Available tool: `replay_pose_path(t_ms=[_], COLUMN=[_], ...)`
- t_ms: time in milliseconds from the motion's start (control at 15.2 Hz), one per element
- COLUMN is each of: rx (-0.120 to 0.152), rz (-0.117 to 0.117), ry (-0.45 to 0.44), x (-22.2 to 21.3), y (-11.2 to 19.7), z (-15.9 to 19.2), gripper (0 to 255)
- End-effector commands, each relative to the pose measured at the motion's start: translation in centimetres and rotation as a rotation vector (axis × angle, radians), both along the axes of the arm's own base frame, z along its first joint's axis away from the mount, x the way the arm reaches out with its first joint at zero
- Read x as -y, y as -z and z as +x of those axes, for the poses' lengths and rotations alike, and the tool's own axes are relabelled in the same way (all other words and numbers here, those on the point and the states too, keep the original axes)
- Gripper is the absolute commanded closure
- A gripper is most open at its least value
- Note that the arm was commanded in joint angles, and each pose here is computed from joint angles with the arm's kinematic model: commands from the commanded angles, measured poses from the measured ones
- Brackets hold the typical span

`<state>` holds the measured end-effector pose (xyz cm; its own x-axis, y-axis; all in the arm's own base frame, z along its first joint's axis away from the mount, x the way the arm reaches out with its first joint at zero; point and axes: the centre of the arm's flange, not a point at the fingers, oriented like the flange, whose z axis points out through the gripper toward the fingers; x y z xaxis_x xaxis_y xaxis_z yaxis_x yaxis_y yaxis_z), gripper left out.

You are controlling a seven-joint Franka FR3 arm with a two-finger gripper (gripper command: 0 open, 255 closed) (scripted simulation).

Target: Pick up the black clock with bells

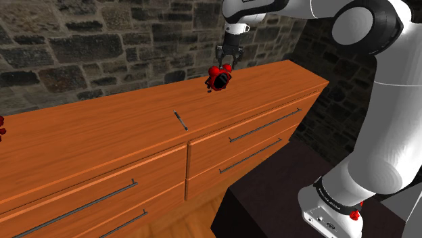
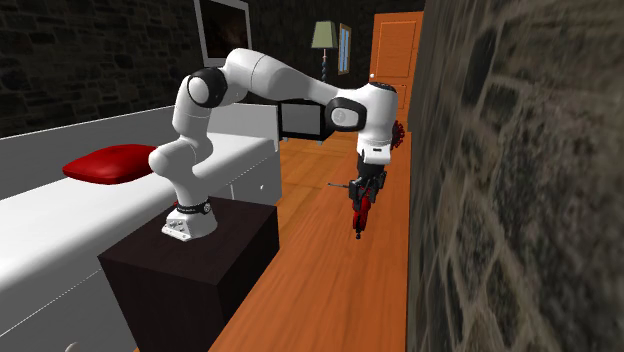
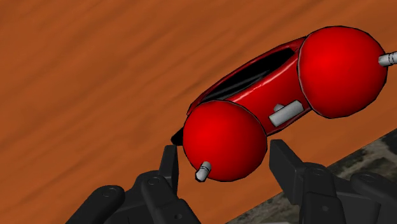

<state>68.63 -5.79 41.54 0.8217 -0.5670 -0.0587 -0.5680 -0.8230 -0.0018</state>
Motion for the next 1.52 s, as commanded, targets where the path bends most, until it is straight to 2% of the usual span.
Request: replay_pose_path(t_ms=[0,462,1452], rx=[-0.002,-0.002,-0.002], rz=[0.0,0.0,0.0], ry=[0.001,0.001,0.001], x=[0.1,0.0,0.0], y=[0.2,0.1,-7.8], z=[0.0,0.0,0.0], gripper=[255,255,255])
